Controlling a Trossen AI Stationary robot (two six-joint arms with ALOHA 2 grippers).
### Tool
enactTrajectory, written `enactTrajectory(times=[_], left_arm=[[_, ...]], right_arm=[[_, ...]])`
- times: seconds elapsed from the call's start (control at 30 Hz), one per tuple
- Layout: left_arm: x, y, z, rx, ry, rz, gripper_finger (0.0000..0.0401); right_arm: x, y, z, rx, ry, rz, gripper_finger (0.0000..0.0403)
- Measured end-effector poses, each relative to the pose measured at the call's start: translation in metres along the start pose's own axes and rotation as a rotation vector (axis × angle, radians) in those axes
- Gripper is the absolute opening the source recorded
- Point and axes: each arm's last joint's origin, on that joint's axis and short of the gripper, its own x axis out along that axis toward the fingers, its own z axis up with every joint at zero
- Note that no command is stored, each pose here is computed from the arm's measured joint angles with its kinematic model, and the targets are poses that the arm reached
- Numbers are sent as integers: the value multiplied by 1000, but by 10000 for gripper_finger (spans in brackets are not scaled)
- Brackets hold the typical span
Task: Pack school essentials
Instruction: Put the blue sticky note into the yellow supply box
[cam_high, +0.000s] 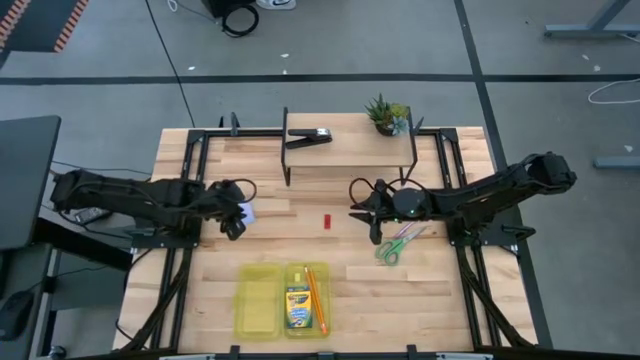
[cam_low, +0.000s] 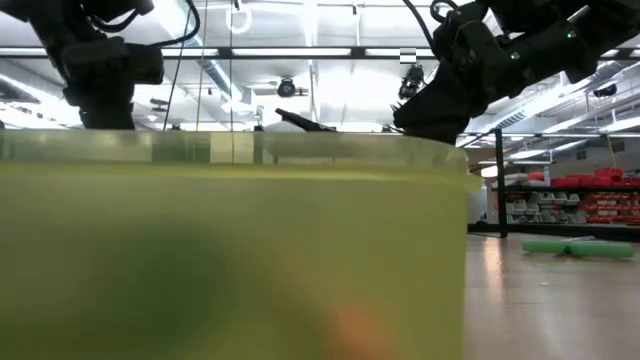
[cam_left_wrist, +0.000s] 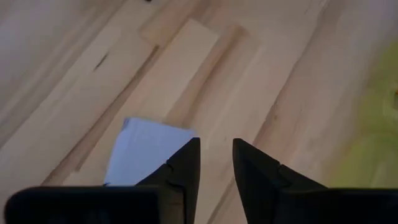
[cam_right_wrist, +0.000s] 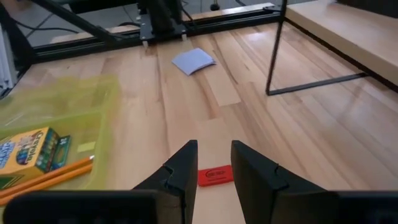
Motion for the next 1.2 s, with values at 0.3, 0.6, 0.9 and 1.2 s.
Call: enactTrajectory(times=[0.3, 0.6, 0.9, 1.2], left_arm=[[11, -4, 2, 64, 227, 144, 143], [35, -14, 5, 367, 446, 166, 177], [58, -23, 20, 572, 551, 231, 189], [74, -30, 36, 943, 697, 259, 202]], right_arm=[[0, 1, 0, -17, 1, 6, 103], [0, 1, 0, -32, 0, 6, 103], [0, 2, 0, -33, 1, 6, 103], [0, 2, 0, -34, 1, 6, 103]])
